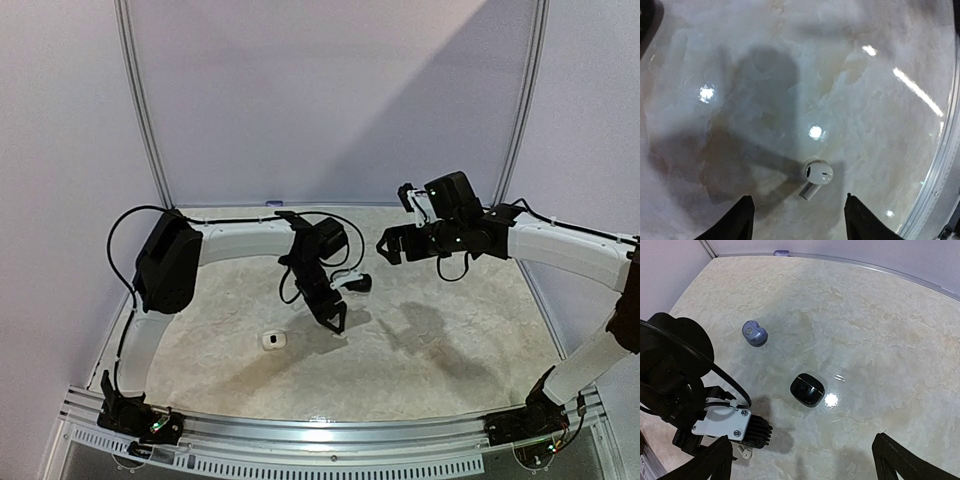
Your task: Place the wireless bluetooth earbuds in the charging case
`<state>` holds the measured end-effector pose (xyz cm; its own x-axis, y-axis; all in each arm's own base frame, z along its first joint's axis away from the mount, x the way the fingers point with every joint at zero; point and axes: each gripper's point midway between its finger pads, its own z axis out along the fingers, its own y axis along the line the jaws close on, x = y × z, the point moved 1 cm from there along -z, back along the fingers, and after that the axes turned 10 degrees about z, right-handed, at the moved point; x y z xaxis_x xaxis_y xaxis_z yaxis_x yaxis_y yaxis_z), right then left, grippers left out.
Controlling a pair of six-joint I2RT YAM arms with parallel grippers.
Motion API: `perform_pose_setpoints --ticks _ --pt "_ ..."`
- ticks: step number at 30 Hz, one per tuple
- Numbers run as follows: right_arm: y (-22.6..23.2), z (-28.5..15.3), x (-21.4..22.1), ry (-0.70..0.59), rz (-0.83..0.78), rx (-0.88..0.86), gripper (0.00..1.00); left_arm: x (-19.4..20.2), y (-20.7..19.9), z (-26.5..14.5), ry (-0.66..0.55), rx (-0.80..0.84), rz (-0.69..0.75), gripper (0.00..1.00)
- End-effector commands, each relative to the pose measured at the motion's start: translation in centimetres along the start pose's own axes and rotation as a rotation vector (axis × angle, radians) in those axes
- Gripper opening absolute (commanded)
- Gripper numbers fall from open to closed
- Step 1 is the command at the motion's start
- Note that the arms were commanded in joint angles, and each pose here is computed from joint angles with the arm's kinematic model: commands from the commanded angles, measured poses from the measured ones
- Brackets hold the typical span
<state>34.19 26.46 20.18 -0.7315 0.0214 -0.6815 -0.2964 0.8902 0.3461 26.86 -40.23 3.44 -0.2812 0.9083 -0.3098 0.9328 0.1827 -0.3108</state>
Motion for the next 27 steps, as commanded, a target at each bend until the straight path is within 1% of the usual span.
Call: perform_pose_setpoints --ticks 1,3,6,8,9,12,15,17,19,21,23,25,27 --pt "0.6 -0.9 -1.1 -0.054 0.016 -0.022 0.99 -0.4 -0.4 -4.4 -0.027 0.008 0.055 0.65" --pt "0.8 -0.7 -1.2 -0.054 0.02 -0.031 0.99 0.2 0.0 -6.4 -0.041 0.001 0.058 0.65" --pt "1.1 -0.5 -1.4 -0.053 0.026 -0.045 0.99 1.8 1.9 -9.7 -0.083 -0.028 0.008 0.64" --pt "1.4 -0.2 -1.4 -0.047 0.031 -0.062 0.99 3.6 4.0 -12.0 -0.106 -0.078 -0.06 0.6" --pt "1.8 -0.1 -1.4 -0.038 0.034 -0.078 0.99 4.9 5.6 -13.2 -0.111 -0.117 -0.108 0.56" --pt "2.2 0.6 -1.4 -0.029 0.045 -0.1 0.99 10.1 10.3 -16.7 -0.105 -0.243 -0.289 0.39" --pt "2.6 1.4 -1.3 -0.012 0.055 -0.115 0.99 16.3 14.0 -19.9 -0.092 -0.382 -0.447 0.32" --pt "2.7 1.8 -1.3 -0.002 0.059 -0.118 0.99 20.5 15.7 -21.8 -0.08 -0.459 -0.531 0.31" --pt "2.8 2.1 -1.3 0.002 0.059 -0.118 0.99 24.9 17.2 -22.5 -0.041 -0.496 -0.646 0.32" --pt "2.8 2.3 -1.3 0.003 0.057 -0.119 0.99 28.5 18.4 -22.9 -0.02 -0.508 -0.761 0.4" --pt "3.0 2.5 -1.4 0.008 0.056 -0.124 0.99 30.7 19.2 -22.8 -0.013 -0.53 -0.83 0.51" --pt "3.1 2.8 -1.4 0.017 0.053 -0.124 0.99 31.6 19.8 -22.3 0.002 -0.545 -0.848 0.6" --pt "3.2 3.0 -1.4 0.029 0.047 -0.12 0.99 31.7 20.3 -21.4 0.002 -0.523 -0.865 0.65"
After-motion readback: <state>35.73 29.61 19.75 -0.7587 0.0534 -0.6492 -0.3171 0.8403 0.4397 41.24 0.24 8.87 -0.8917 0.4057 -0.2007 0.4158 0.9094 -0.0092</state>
